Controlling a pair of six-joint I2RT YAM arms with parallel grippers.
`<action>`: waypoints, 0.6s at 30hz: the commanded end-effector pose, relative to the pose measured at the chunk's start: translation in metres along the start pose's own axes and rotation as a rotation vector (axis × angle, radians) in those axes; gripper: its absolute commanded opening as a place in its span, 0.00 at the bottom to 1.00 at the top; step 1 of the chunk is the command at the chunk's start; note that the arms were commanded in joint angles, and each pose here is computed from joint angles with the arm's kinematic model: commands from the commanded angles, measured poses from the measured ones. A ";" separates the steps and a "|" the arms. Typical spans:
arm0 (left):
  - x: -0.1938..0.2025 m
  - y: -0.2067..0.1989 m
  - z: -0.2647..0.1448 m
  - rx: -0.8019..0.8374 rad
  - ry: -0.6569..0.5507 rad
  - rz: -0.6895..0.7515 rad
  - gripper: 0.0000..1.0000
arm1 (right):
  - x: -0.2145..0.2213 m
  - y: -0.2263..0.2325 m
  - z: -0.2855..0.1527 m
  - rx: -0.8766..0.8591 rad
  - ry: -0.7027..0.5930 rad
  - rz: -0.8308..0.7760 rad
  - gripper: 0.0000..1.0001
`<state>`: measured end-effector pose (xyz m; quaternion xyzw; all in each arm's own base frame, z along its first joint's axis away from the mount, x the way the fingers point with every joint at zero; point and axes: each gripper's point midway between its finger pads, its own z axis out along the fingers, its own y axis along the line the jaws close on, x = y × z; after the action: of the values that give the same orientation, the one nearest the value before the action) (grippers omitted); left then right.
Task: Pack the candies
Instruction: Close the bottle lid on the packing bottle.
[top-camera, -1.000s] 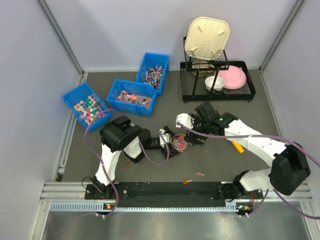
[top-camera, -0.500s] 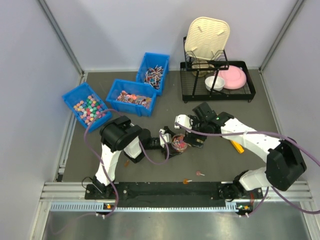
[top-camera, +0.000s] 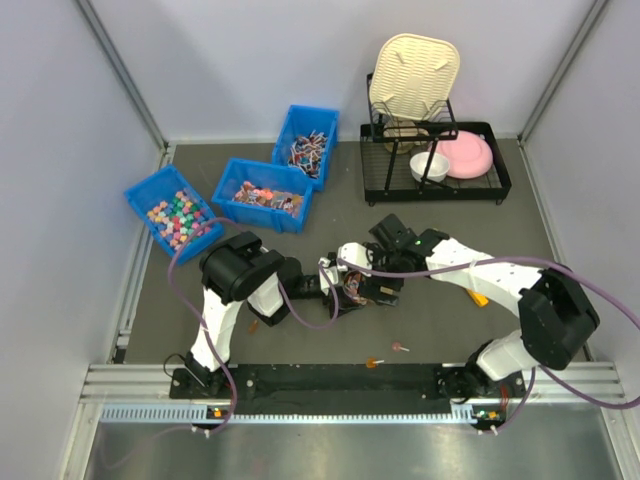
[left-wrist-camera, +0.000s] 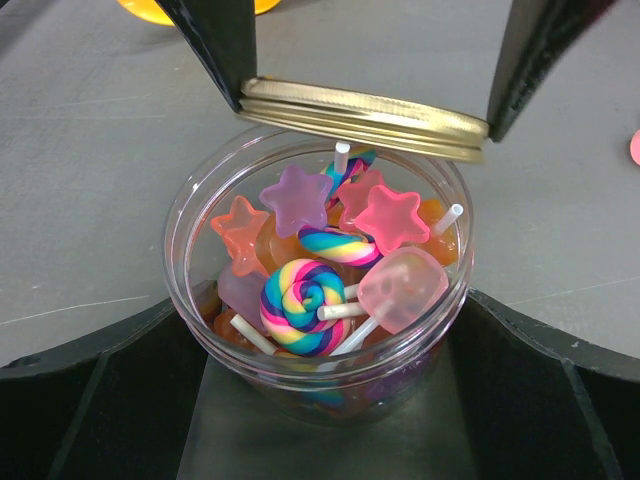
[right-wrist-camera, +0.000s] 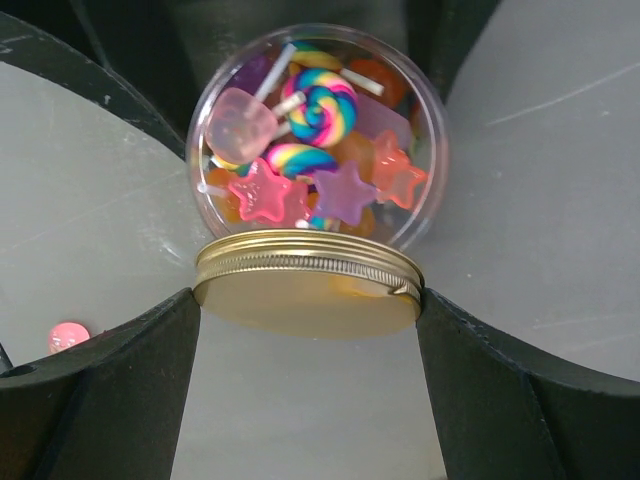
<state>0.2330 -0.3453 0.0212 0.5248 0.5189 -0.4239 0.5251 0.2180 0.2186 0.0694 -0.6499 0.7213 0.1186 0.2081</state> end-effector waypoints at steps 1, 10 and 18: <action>-0.006 0.014 -0.003 -0.065 -0.056 0.119 0.99 | -0.014 -0.006 -0.001 0.028 -0.028 -0.016 0.73; -0.006 0.015 -0.004 -0.066 -0.057 0.117 0.99 | -0.023 -0.014 -0.010 0.069 -0.052 -0.024 0.71; -0.007 0.015 -0.004 -0.067 -0.058 0.115 0.99 | -0.034 -0.027 -0.033 0.146 -0.092 -0.042 0.71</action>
<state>0.2334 -0.3454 0.0209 0.5229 0.5213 -0.4253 0.5234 0.2203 0.2181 0.0733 -0.6497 0.7213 0.1053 0.2157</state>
